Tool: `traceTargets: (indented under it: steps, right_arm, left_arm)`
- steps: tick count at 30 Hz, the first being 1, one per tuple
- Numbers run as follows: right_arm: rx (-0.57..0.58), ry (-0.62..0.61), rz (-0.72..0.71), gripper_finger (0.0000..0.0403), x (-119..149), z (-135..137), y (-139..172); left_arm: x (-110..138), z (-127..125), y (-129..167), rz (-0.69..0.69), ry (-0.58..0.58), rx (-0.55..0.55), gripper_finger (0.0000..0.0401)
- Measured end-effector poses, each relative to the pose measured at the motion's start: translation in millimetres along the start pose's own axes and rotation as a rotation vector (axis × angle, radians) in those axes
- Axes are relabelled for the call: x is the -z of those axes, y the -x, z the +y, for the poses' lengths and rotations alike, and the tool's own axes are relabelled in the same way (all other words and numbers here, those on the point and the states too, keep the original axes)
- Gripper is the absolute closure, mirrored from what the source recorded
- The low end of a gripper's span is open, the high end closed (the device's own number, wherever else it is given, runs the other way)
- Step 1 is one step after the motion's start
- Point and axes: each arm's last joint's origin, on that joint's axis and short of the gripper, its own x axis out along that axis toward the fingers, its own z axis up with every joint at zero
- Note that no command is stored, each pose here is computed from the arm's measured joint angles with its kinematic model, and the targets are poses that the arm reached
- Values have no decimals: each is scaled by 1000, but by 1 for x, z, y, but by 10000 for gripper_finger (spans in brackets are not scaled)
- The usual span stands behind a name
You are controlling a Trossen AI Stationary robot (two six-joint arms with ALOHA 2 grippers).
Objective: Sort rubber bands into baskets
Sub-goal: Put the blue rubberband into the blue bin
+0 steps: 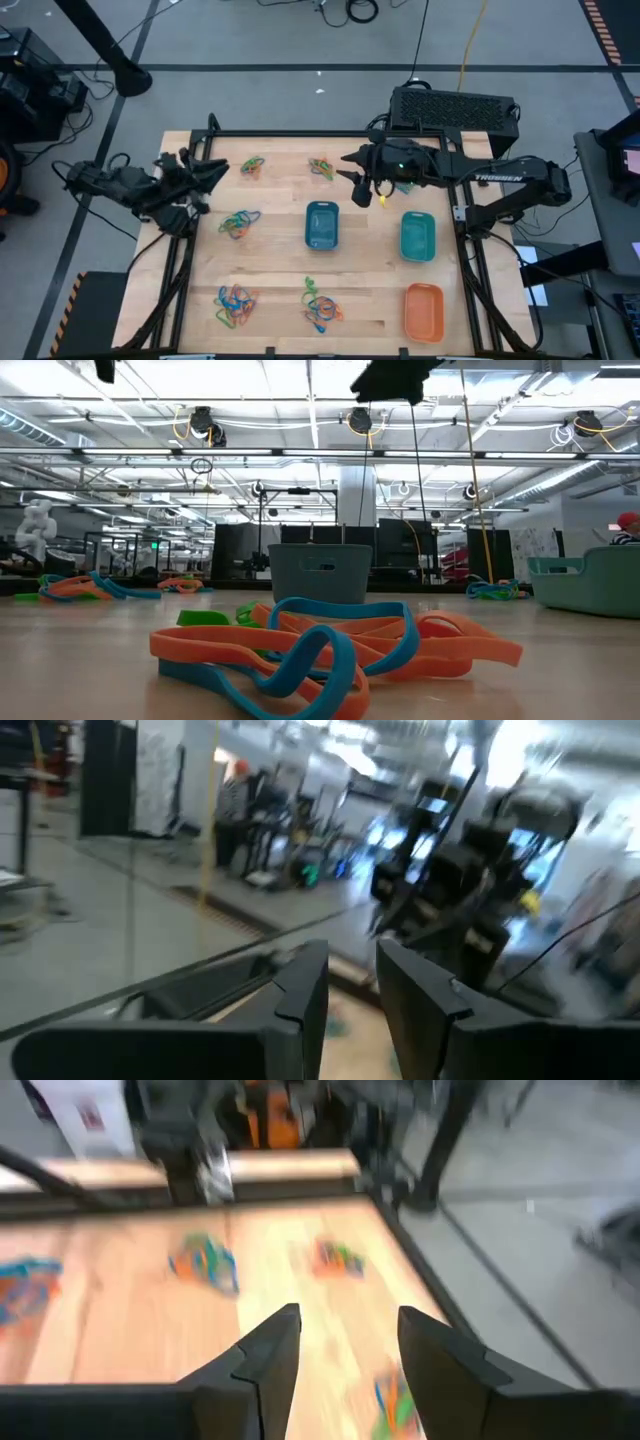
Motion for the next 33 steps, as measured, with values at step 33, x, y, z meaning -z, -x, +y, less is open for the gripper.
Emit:
traceTargets:
  steps: [33]
  right_arm:
    - [-84, -103, 408, 241, 49, -23, -49]
  left_arm:
    - [68, 13, -74, 1024, -107, -204, 306]
